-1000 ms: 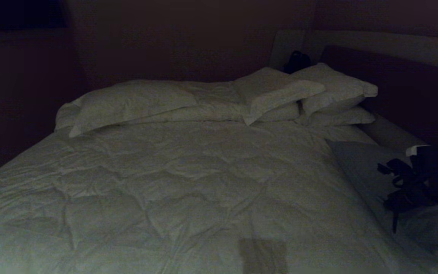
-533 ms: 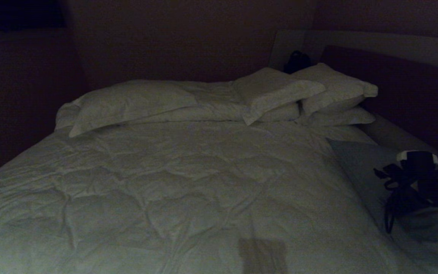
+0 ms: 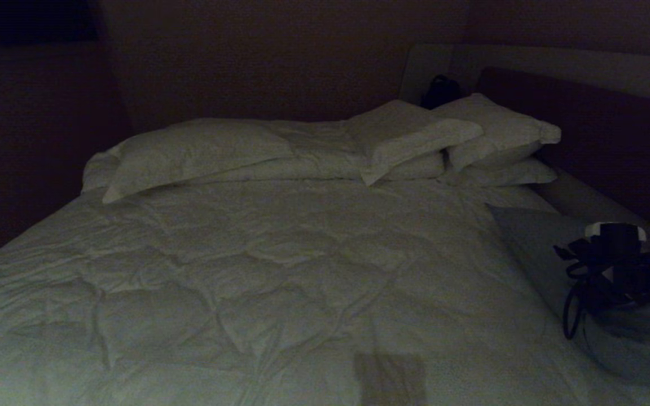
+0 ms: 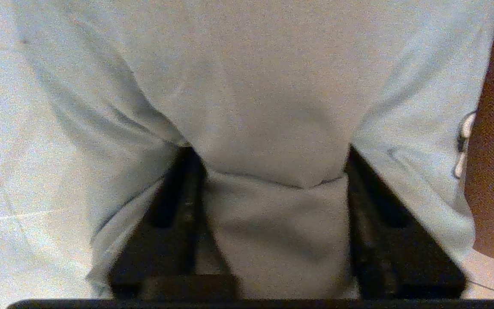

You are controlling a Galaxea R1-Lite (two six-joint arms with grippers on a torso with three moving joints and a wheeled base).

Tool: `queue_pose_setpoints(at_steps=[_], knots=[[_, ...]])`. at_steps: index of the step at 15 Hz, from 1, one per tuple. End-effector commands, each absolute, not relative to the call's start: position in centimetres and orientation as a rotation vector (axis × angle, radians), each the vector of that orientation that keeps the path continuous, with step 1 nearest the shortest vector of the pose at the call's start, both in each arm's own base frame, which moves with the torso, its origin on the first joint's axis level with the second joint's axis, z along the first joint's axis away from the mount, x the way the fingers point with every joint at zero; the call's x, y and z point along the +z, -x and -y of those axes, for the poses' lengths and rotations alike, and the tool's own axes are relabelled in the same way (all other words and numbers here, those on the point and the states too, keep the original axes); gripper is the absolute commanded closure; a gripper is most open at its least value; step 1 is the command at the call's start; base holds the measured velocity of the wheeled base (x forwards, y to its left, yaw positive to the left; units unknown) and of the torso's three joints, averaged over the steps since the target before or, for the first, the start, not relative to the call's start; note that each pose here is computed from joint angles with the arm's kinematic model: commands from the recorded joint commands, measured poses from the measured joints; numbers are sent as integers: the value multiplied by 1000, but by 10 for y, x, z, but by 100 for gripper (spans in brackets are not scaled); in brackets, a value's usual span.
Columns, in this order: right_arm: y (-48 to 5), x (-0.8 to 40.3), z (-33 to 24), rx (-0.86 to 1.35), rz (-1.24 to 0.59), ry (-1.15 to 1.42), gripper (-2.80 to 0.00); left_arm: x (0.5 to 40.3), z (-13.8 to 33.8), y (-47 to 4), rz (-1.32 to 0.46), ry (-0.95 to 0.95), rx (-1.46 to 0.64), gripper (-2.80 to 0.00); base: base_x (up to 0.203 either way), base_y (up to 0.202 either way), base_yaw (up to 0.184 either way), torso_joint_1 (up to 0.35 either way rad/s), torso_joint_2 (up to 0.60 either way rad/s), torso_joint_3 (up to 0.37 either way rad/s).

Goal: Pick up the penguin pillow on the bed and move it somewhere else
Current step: Pick up the pillow

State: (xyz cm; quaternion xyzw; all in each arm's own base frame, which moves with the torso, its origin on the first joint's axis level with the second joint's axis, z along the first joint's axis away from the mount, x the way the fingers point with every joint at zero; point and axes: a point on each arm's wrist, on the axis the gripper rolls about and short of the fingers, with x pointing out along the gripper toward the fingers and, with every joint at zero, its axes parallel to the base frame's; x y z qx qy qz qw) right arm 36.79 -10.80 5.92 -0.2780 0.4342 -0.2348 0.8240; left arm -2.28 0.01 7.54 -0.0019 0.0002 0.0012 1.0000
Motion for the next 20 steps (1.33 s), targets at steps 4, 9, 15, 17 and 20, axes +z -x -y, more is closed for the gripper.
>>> queue_pose_setpoints(at_steps=[4, 9, 15, 17, 20], knots=[[-369, 66, 108, -509, -899, 582, 0, 75, 0, 23, 0, 5, 3, 0, 0, 0, 0, 0, 0, 0], [-374, 81, 107, -544, -822, 513, 0, 75, 0, 23, 0, 5, 3, 0, 0, 0, 0, 0, 0, 0], [-390, 120, 77, -569, -615, 353, 0, 75, 0, 23, 0, 5, 3, 0, 0, 0, 0, 0, 0, 0], [-397, 127, 57, -549, -560, 298, 0, 75, 0, 23, 0, 5, 3, 0, 0, 0, 0, 0, 0, 0], [-408, 135, 25, -508, -472, 185, 0, 75, 0, 23, 0, 5, 3, 0, 0, 0, 0, 0, 0, 0]])
